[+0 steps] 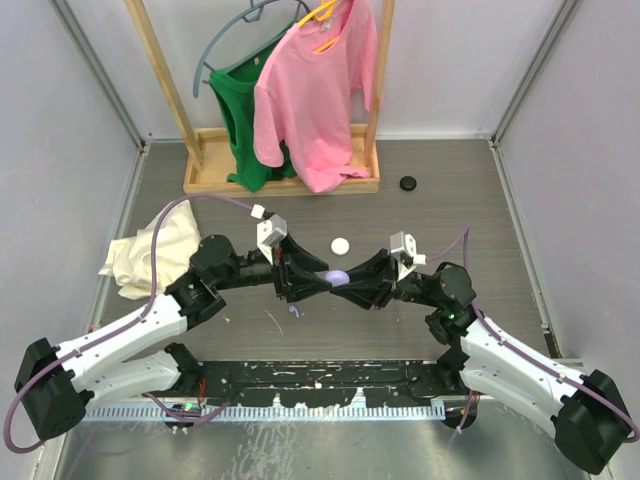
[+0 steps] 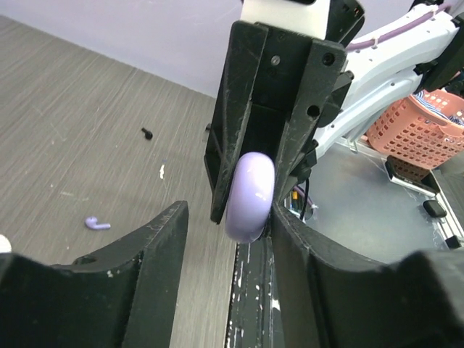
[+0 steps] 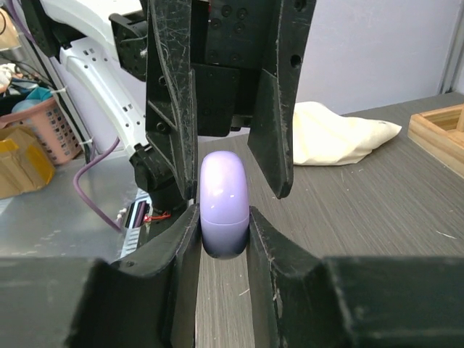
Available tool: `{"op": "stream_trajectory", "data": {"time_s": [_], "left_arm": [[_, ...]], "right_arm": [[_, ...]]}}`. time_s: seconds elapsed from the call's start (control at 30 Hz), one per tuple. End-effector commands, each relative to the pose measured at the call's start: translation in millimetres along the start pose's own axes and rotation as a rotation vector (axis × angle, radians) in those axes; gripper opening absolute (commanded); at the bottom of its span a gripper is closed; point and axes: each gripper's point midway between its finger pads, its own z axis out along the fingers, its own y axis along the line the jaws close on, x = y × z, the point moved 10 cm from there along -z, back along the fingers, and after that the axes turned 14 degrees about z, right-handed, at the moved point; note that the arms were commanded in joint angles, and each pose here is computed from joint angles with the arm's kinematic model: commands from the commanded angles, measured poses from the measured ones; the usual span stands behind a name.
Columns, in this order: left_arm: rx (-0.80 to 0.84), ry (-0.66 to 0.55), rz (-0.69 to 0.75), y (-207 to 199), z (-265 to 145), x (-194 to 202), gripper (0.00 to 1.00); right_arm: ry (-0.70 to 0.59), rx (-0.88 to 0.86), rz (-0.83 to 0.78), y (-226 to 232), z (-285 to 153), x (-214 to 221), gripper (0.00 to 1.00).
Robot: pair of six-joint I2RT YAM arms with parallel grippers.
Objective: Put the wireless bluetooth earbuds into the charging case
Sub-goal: Pick up the charging case at the center of the board, then open the charging case.
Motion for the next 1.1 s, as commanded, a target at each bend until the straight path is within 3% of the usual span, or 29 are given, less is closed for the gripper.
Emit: {"op": "stream_trajectory", "data": {"time_s": [0.0,0.4,1.07], "left_arm": [[-0.028,0.004,0.065,-1.9,-5.8,-16.5,0.53],[-0.014,0.027,0.035,-1.3,-2.0,-20.8,0.58],[-0.220,0.010,-0.069,6.9,-2.9,-32.5,0.61]], "right_arm": [[-0.010,-0.074,-0.091,10.6,7.0,-20.8,0.01],[0.020,-0.086,-0.104,6.0,11.1,-19.7,0.01],[0.059,-0.098,-0.099,6.4,9.0,-15.3,0.01]]}}
